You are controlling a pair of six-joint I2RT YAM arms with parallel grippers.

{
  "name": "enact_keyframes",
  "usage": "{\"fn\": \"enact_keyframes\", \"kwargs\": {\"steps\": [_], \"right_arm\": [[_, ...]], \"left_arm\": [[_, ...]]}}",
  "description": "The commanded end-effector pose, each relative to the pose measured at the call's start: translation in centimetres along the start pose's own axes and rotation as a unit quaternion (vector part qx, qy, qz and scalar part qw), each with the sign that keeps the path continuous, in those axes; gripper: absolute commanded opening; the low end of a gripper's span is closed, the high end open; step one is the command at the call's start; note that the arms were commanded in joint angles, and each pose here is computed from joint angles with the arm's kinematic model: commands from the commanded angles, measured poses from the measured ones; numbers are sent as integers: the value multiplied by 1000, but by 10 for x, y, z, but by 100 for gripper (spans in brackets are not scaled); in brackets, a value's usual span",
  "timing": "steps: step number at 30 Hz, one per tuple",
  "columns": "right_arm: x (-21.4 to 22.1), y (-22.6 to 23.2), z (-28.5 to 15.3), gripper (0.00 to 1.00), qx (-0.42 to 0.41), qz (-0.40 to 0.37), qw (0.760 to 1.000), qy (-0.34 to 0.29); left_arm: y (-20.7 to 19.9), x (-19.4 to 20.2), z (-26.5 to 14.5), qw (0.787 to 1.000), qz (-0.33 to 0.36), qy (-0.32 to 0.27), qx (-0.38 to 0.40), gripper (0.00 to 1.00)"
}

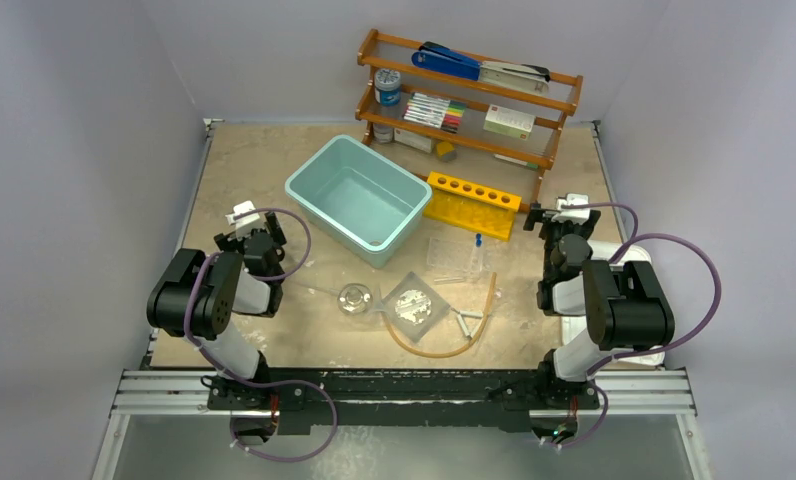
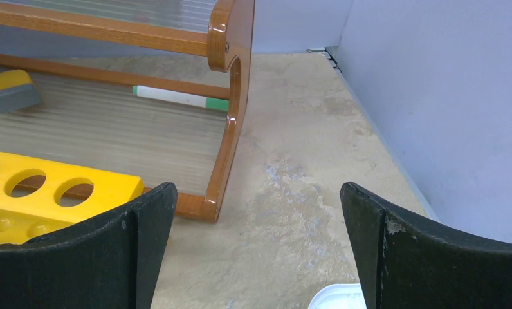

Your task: Organize the chemistry lab equipment

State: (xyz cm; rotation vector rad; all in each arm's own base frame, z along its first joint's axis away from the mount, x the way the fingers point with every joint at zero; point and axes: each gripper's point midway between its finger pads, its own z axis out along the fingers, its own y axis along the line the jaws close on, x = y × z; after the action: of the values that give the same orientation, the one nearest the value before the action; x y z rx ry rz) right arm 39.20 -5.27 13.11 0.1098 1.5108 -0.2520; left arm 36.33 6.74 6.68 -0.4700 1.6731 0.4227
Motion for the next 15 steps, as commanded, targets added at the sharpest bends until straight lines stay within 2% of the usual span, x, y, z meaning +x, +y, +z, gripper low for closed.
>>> {"fn": "enact_keyframes", "kwargs": {"steps": [1,15], "right_arm": [[-19,0,8,100,1,10,1000,-30],[-23,-3,8,100,9,8,999,-37]], "left_arm": [[-4,-11,2,1000,-20,-19,6,89],[-6,-22,1,1000,-14,-25,11,89]]}}
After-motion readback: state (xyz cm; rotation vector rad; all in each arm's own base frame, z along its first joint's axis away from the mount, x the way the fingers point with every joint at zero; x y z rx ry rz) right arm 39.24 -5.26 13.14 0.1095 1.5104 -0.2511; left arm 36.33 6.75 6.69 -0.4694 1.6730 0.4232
